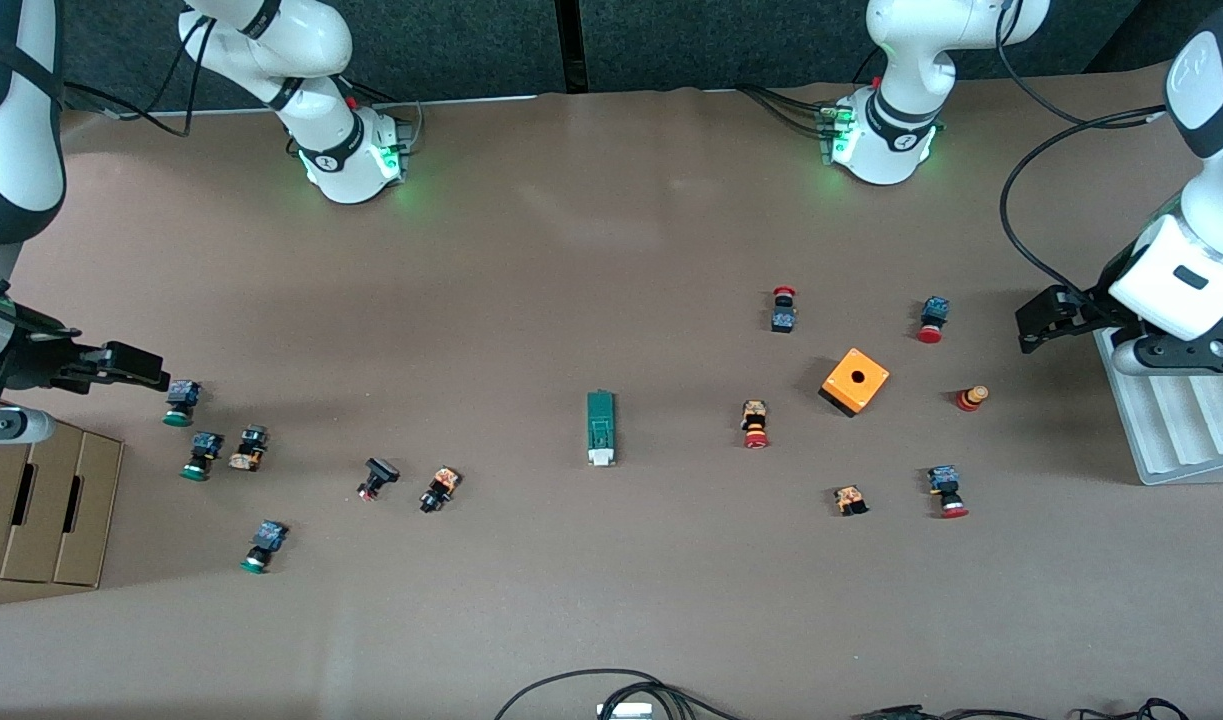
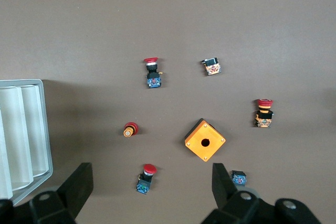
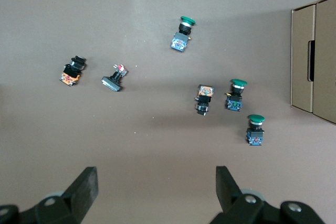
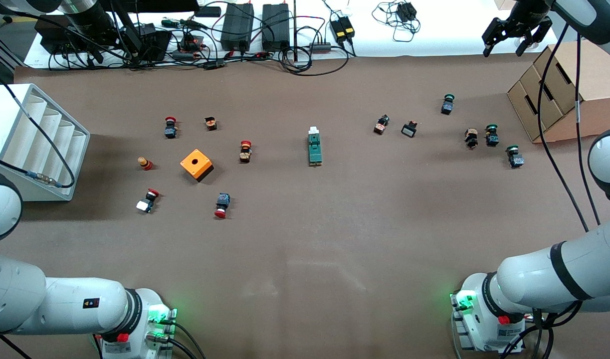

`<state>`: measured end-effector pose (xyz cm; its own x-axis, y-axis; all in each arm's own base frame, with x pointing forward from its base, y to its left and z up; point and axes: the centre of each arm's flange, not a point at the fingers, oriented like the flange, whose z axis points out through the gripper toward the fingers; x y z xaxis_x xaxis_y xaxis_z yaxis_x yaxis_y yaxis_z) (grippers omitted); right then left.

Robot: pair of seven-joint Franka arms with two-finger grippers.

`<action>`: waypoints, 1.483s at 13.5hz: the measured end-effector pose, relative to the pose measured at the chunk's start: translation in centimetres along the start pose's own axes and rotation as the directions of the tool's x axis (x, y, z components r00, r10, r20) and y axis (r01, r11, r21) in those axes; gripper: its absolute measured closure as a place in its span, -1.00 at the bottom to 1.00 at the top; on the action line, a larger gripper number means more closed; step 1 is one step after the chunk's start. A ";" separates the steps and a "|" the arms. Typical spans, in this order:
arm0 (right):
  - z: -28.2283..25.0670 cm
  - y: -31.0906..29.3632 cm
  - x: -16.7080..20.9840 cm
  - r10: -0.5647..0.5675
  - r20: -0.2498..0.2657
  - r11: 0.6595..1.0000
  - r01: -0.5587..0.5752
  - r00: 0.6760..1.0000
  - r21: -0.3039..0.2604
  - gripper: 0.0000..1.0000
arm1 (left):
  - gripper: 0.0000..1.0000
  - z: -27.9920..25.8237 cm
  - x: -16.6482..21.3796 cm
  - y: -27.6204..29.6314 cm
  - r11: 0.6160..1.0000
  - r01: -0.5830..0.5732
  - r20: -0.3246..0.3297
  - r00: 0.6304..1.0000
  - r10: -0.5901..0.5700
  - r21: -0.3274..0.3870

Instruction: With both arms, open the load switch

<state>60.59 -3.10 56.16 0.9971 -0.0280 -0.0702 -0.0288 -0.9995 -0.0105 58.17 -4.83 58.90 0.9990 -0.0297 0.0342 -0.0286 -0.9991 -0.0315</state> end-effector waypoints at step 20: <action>1.5 0.1 0.7 0.005 0.024 1.000 -0.005 1.000 0.015 -1.00 | -0.95 0.0 -1.2 14.7 0.991 0.091 -0.034 0.995 -0.095 -0.095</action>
<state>61.14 -3.25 54.66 0.9951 -0.0324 -0.0938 -0.0349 -0.9991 -0.0247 56.51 -19.44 58.35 0.9954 0.0642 0.0714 0.0594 -0.9960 0.0664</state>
